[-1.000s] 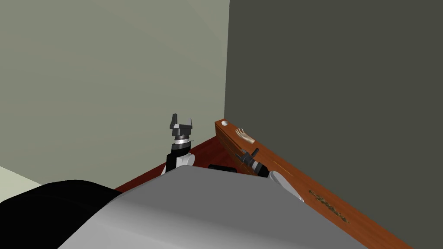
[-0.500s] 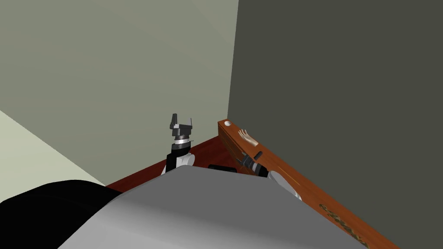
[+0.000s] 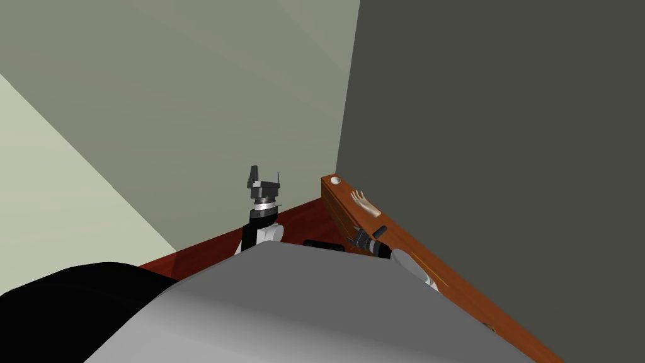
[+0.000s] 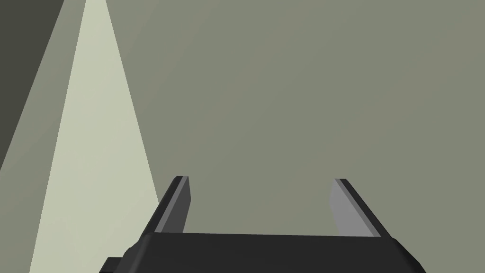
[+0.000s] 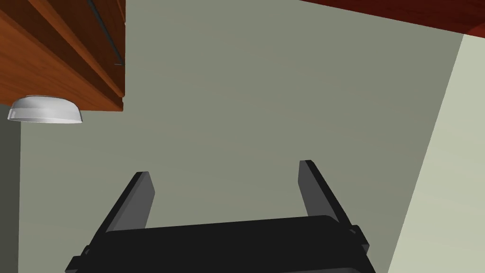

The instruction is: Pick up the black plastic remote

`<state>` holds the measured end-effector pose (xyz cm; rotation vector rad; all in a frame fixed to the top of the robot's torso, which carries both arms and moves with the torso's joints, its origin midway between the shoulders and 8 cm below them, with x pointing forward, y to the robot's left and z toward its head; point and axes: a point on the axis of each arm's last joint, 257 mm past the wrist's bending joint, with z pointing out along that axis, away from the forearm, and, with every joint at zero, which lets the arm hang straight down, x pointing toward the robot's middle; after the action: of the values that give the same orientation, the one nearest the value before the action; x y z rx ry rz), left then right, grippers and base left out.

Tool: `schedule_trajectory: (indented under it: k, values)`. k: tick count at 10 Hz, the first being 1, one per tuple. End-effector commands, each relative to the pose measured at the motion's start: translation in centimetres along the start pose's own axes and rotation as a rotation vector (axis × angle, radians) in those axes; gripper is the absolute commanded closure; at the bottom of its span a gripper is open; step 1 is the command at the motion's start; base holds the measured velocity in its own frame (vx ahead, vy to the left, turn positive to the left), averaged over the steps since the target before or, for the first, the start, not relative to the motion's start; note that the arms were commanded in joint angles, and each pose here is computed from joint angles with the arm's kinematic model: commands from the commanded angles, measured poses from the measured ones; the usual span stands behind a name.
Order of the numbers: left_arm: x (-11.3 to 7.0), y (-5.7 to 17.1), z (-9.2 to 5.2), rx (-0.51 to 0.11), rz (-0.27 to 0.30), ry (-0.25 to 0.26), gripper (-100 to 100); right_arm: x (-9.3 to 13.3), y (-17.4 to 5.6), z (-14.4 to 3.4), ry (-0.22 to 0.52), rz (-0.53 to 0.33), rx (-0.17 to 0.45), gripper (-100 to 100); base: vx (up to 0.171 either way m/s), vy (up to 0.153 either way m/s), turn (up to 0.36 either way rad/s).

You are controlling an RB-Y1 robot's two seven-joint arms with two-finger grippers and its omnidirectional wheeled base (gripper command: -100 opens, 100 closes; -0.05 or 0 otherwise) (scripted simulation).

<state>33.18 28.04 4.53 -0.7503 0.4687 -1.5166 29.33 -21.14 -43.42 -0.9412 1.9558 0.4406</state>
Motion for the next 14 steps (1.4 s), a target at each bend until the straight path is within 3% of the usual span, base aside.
schedule_trajectory:
  k: [1, 5, 7, 8, 14]
  values:
    - [0.0, 0.0, 0.0, 0.000, 0.000, 0.000, 0, 2.4, -0.5, -0.3, 0.066, -0.057, -0.016, -100, -0.010, -0.032, 0.195]
    - [0.0, 0.0, 0.0, 0.000, 0.000, 0.000, 0, 7.0, -1.4, -1.2, 0.204, -0.182, -0.054, -100, -0.007, -0.051, 0.219]
    - [0.0, 0.0, 0.0, 0.000, 0.000, 0.000, 0, 8.2, -1.4, -1.5, 0.240, -0.208, -0.062, -100, -0.005, -0.044, 0.042]
    - [0.0, 0.0, 0.0, 0.000, 0.000, 0.000, 0, 10.1, -2.0, -2.1, 0.295, -0.249, -0.079, -100, -0.022, -0.046, 0.219]
    - [0.0, 0.0, 0.0, 0.000, 0.000, 0.000, 0, 16.4, -4.0, -5.0, 0.494, -0.410, -0.153, -100, -0.016, -0.066, 0.168]
